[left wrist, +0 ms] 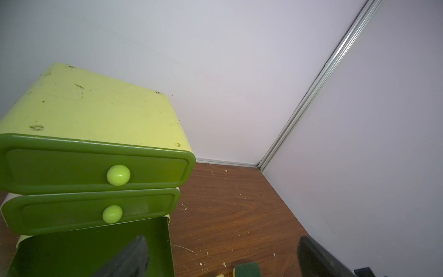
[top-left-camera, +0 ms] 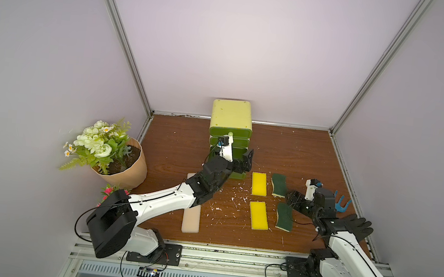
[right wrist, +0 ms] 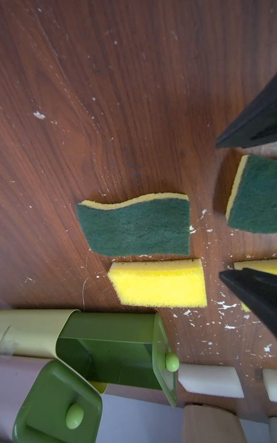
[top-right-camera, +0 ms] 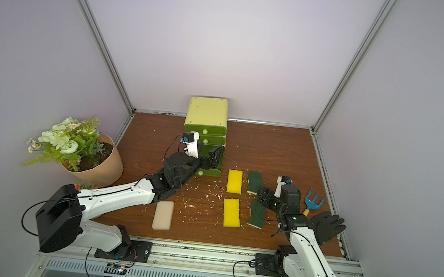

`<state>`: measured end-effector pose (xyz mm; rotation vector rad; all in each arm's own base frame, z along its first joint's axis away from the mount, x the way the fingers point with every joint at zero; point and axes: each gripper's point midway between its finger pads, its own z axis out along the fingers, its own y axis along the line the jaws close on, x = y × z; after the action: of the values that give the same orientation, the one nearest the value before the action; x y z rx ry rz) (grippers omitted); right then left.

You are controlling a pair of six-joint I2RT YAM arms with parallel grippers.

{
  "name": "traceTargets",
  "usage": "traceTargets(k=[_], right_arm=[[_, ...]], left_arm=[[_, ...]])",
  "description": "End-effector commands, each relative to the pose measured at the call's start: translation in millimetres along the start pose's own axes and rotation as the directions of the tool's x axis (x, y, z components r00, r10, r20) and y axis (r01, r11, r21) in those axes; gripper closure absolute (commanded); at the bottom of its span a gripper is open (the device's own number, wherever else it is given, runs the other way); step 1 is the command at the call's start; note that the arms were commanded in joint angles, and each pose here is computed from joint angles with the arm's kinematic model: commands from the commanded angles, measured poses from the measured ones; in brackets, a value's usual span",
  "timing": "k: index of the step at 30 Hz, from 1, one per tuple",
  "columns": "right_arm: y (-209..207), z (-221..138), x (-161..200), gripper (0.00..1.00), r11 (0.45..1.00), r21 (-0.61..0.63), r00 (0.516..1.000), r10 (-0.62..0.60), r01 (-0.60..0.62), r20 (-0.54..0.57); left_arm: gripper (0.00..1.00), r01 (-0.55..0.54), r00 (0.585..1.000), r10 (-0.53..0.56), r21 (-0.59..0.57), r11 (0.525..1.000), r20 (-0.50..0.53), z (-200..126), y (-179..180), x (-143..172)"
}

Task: Take the sponge out of the drawer
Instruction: Adjust the sponge at the center of the board.

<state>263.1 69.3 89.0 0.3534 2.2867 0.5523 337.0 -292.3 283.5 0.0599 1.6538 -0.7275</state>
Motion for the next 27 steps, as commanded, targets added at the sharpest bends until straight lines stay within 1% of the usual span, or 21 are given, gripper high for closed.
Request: traceTargets(k=[1,10,16,22,23,27], right_arm=[[2,-1,5,0.17,1.0,-0.022,1.0,0.018,-0.019,-0.016],[-6,9,25,0.16,0.999,-0.015,0.996,0.033,-0.035,-0.087],[-5,13,33,0.15,0.998,-0.034,0.991,0.049,-0.054,-0.121],[3,13,32,0.15,0.994,-0.079,0.991,0.066,-0.075,-0.121],[8,13,35,0.15,0.991,-0.108,0.988,0.068,-0.083,-0.136],[16,14,39,0.15,0.982,-0.158,0.983,0.083,-0.109,-0.161]], left_arm=[[0.0,-0.022,1.0,0.022,0.016,1.0,0.013,-2,0,-4],[0.0,-0.016,1.0,0.015,0.034,0.999,0.011,1,-2,0],[0.0,-0.015,1.0,0.015,0.037,0.999,0.009,2,-3,2],[0.0,-0.016,1.0,0.015,0.038,0.999,0.01,2,-3,2],[0.0,-0.015,1.0,0.015,0.038,0.999,0.011,2,-2,2],[0.0,-0.018,1.0,0.018,0.037,0.999,0.009,3,-2,3]])
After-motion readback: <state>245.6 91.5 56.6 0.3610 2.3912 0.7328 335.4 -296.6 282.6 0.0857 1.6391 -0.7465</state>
